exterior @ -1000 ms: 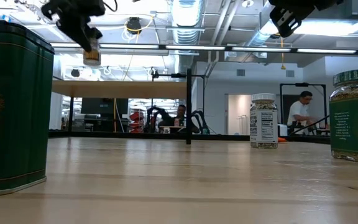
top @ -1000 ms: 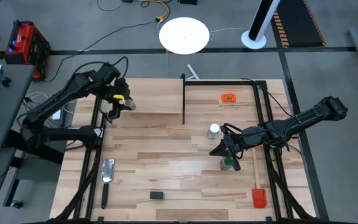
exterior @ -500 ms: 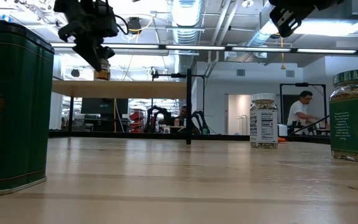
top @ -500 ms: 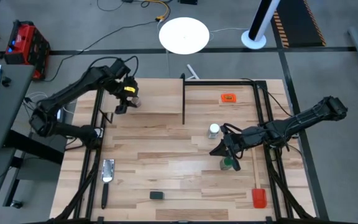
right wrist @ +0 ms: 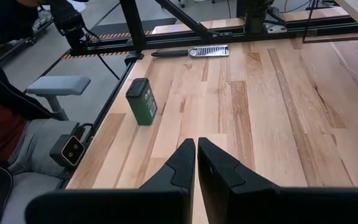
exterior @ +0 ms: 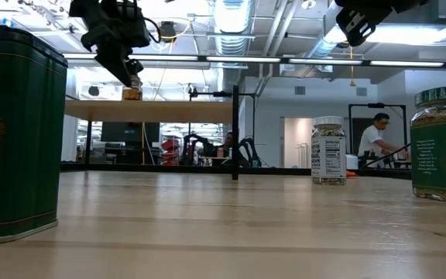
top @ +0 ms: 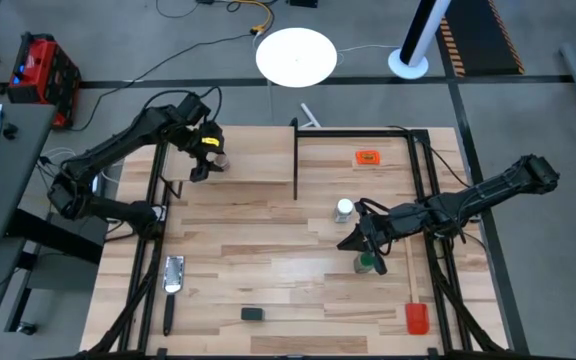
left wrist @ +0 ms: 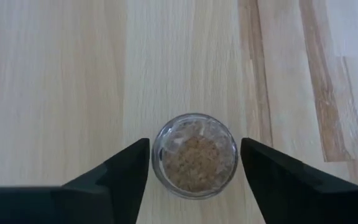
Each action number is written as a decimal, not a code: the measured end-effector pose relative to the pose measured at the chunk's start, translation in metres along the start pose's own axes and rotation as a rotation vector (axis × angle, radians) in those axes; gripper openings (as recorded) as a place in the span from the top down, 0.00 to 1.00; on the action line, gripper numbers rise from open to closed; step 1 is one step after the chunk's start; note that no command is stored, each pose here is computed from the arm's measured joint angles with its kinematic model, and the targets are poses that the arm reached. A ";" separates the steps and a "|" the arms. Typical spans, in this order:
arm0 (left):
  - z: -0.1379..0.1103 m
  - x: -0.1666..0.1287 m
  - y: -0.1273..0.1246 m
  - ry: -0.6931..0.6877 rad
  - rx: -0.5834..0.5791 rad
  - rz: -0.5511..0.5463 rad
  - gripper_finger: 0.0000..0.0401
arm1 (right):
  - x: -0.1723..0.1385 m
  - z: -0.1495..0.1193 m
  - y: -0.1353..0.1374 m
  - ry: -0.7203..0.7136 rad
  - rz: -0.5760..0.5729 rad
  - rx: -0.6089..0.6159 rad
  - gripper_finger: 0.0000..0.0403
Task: Shelf spices
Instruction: Put the brown seasoning bottle on the shelf, then put the black seasoning can on the shelf
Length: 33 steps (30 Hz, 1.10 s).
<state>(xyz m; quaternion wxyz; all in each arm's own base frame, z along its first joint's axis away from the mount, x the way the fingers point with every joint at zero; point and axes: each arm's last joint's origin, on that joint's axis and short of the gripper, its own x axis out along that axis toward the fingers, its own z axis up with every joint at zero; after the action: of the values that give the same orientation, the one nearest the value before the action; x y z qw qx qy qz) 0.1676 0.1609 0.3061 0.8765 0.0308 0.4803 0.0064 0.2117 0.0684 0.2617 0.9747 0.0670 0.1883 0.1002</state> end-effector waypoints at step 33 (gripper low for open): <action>0.011 -0.075 -0.081 -0.496 -0.010 -0.333 0.41 | 0.000 0.001 -0.003 -0.003 -0.014 0.004 0.94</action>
<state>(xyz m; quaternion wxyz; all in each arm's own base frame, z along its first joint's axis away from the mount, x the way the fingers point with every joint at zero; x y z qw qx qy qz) 0.1349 0.0768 0.3706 0.9563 -0.0518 0.2499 -0.1428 0.2127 0.0653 0.2618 0.9755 0.0677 0.1874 0.0930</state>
